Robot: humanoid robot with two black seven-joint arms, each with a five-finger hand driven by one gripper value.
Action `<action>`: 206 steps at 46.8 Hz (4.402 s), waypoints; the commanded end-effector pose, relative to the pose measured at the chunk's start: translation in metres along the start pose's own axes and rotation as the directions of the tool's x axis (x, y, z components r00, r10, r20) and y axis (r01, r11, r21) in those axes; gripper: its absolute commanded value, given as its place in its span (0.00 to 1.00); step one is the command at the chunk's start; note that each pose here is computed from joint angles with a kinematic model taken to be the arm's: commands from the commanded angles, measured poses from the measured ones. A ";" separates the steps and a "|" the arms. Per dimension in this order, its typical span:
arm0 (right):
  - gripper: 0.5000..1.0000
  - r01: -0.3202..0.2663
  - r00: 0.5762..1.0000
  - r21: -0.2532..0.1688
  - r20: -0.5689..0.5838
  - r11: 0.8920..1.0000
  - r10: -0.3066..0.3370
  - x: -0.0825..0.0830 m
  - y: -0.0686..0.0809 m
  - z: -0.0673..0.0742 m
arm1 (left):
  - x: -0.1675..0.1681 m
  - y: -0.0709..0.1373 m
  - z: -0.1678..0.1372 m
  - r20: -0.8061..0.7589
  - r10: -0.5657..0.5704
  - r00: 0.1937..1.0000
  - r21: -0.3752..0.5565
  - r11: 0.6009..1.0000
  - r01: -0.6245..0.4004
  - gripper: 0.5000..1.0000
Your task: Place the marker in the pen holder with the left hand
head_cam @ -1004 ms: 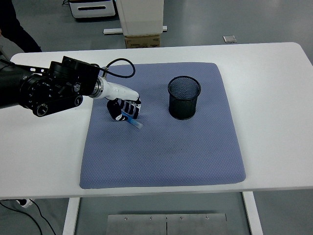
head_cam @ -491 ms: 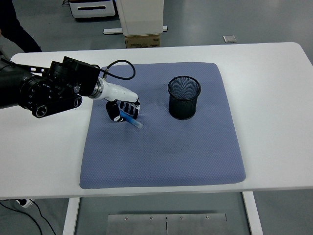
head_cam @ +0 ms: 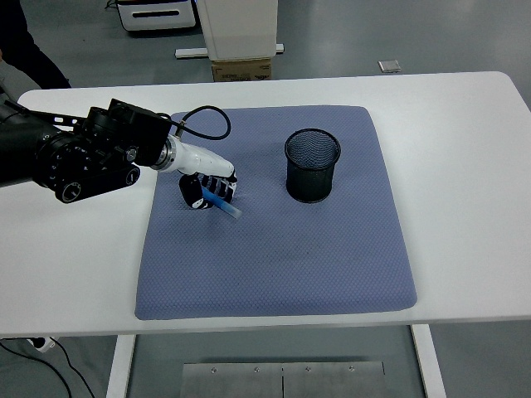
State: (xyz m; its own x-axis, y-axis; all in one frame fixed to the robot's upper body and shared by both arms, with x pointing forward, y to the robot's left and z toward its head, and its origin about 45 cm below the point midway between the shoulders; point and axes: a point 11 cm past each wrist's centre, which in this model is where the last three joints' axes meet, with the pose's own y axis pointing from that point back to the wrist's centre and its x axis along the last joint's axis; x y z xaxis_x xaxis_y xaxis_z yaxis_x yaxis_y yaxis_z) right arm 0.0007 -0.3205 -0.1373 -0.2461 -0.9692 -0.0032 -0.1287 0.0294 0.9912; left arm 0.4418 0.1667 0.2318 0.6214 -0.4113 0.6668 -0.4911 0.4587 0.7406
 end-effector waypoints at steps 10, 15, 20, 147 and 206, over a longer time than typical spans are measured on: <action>1.00 0.000 1.000 0.001 0.000 1.000 0.000 0.000 0.000 -0.001 | 0.002 0.001 -0.001 0.001 0.003 1.000 0.003 1.000 -0.003 0.00; 1.00 0.000 1.000 0.001 0.000 1.000 0.000 0.000 0.000 -0.001 | 0.003 0.002 -0.002 0.000 0.008 1.000 0.003 1.000 -0.008 0.00; 1.00 0.000 1.000 0.001 0.000 1.000 0.000 0.000 0.000 -0.001 | 0.007 0.004 -0.002 -0.010 0.017 1.000 0.000 1.000 -0.017 0.00; 1.00 0.000 1.000 0.001 0.000 1.000 0.000 0.000 0.000 -0.001 | 0.010 0.004 -0.022 0.091 0.067 0.994 0.075 0.994 -0.074 0.12; 1.00 0.000 1.000 0.001 0.000 1.000 0.000 0.000 0.000 -0.001 | 0.077 0.024 -0.011 0.023 0.236 0.972 0.055 0.970 -0.237 0.00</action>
State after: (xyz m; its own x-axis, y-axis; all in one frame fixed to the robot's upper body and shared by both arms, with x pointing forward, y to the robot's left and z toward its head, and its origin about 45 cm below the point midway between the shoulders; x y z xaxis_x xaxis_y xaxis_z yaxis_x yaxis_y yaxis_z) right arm 0.0015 -0.3205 -0.1372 -0.2458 -0.9693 -0.0036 -0.1303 0.0294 0.9910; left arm 0.4819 0.1606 0.2886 0.4897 -0.3186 0.8116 -0.6488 0.4887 0.5833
